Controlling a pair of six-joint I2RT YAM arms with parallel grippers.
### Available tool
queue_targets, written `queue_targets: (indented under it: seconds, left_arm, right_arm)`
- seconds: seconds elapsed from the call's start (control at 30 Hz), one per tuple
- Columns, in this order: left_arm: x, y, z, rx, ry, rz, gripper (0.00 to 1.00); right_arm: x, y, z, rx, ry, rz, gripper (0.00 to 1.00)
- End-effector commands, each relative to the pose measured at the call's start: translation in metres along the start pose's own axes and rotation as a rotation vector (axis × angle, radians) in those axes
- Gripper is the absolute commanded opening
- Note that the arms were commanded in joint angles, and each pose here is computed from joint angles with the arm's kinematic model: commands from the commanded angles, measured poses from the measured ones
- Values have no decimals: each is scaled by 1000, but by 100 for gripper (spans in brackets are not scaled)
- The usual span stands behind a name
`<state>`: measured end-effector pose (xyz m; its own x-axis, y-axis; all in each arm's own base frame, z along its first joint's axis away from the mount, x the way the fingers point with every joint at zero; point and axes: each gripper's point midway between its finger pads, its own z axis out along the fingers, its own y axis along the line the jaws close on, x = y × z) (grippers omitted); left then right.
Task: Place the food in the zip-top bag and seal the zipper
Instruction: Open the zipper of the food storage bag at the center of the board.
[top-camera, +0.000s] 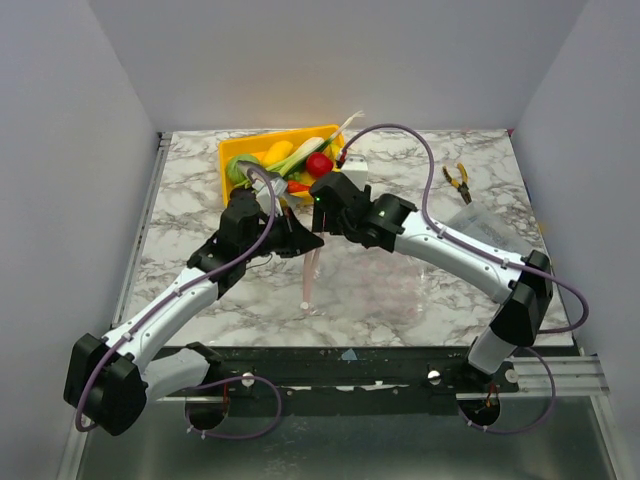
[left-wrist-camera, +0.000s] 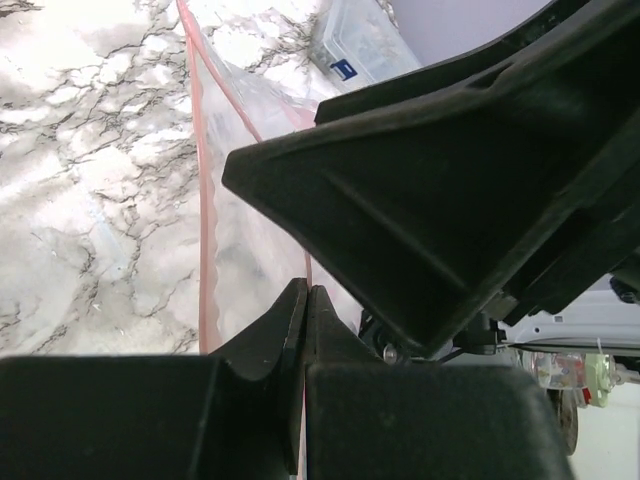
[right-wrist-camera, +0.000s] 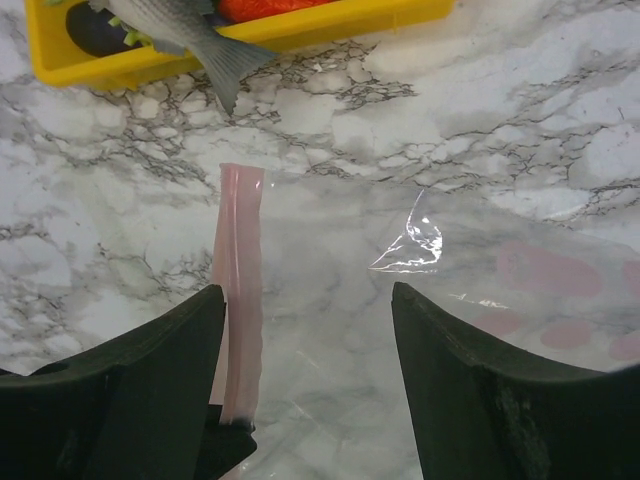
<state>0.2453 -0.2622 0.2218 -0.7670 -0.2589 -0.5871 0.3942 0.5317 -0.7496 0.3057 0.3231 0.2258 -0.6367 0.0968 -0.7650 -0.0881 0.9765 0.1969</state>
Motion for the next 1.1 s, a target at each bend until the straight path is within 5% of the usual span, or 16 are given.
queue_targets:
  seconds: [0.0,0.13,0.23,0.27,0.43,0.53,0.67,0.93,1.07]
  left_arm:
    - [-9,-13,-2,22,-15,39,0]
    - [-9,-16,-3,32,-15,40,0]
    - [-9,-19,-5,46,-15,40,1]
    - [-10,-20,-6,48,-18,41,9]
    - [-10,-25,-20,38,-33,75,59]
    - [-15,-22,-34,-4,-69,121,74]
    - [-21,-20,-46,-42,-111,184,81]
    - [-2,-42,-28,75,3,210,81]
    - [5,-46,-19,76,40,224,68]
  right_arm:
    - [6,-7,2,62,-4,-52,66]
    - [9,-11,5,84,-4,-59,43]
    - [9,-10,3,69,-9,-55,9]
    - [7,-12,2,69,-21,-52,1]
    - [-12,-20,-18,19,-115,-24,1]
    - [-19,-21,-32,-58,-155,-48,1]
    - [-26,-26,-50,-124,-185,-44,1]
    - [-32,-22,-66,-183,-188,-50,1]
    - [-32,-21,-68,-184,-170,-55,1]
